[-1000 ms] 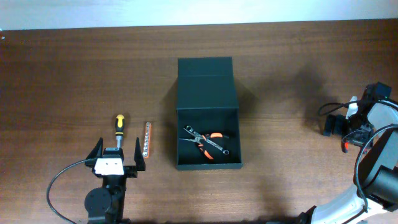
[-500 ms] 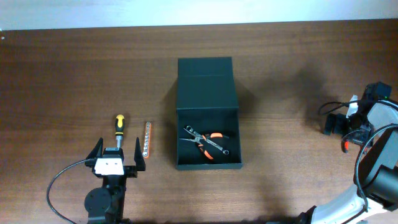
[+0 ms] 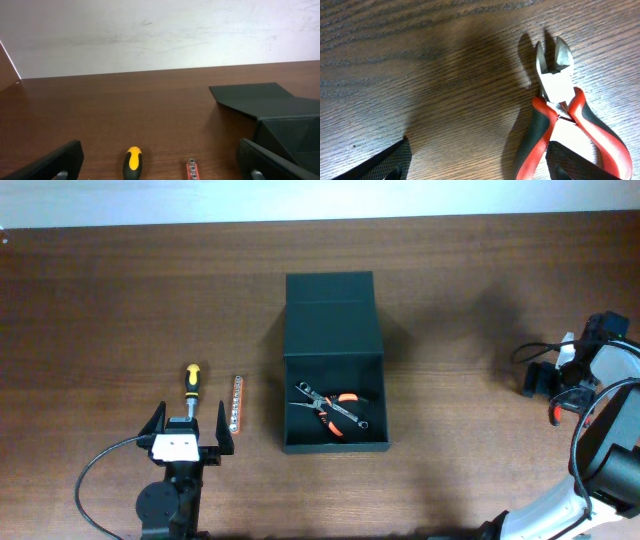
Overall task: Pack container
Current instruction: 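Lower the right gripper over the red-black pliers and close on them, then lift the red-black pliers and carry them over the box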
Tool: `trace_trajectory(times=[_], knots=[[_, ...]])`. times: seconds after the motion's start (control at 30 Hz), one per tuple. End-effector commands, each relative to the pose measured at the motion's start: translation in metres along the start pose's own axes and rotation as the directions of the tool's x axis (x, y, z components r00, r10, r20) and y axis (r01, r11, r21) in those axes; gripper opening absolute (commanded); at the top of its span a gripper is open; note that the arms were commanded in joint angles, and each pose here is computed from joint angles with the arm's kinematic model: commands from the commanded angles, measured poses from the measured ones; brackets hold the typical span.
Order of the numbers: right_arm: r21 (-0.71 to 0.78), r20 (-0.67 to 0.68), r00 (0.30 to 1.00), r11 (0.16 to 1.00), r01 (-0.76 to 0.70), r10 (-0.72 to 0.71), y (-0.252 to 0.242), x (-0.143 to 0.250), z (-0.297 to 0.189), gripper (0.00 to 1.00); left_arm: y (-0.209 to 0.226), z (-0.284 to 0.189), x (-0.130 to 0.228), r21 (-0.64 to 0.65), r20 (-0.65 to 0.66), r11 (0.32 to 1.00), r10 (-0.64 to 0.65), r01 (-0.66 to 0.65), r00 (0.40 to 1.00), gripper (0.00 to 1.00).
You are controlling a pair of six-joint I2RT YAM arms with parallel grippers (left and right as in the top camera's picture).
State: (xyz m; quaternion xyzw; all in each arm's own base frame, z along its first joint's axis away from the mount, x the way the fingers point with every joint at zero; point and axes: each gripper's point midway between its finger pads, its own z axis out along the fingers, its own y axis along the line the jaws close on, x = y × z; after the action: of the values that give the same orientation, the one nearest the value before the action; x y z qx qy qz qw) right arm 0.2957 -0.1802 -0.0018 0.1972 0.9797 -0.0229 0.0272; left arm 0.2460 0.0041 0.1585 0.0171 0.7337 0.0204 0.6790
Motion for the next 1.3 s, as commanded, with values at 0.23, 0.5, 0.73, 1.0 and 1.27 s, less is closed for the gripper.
trace_trajectory(times=[0.23,0.5,0.73,1.0,1.27], knots=[[0.025,-0.054,0.998,1.000,-0.011,0.012,-0.0025,0.0096,0.0176,0.73,0.0016,0.0000,0.0016,-0.008,0.000,1.000,-0.003,0.003,1.000,0.99],[0.025,-0.054,0.998,1.000,-0.018,0.019,-0.0025,0.0097,0.0176,0.56,0.0017,0.0000,0.0016,-0.008,0.000,1.000,-0.003,0.003,1.000,0.99],[0.025,-0.056,0.998,1.000,-0.018,0.019,-0.0025,0.0102,0.0176,0.47,0.0016,0.0000,0.0016,-0.008,0.000,1.000,-0.003,0.003,1.000,0.99],[0.025,-0.055,0.998,1.000,-0.018,0.019,-0.0024,0.0101,0.0176,0.28,0.0016,0.0000,0.0016,-0.008,0.000,1.000,-0.003,0.003,1.000,0.99],[0.026,-0.053,0.998,0.999,-0.036,0.037,-0.0025,0.0096,0.0176,0.19,0.0016,0.0000,0.0016,-0.008,0.000,1.000,-0.003,0.003,1.000,0.99]])
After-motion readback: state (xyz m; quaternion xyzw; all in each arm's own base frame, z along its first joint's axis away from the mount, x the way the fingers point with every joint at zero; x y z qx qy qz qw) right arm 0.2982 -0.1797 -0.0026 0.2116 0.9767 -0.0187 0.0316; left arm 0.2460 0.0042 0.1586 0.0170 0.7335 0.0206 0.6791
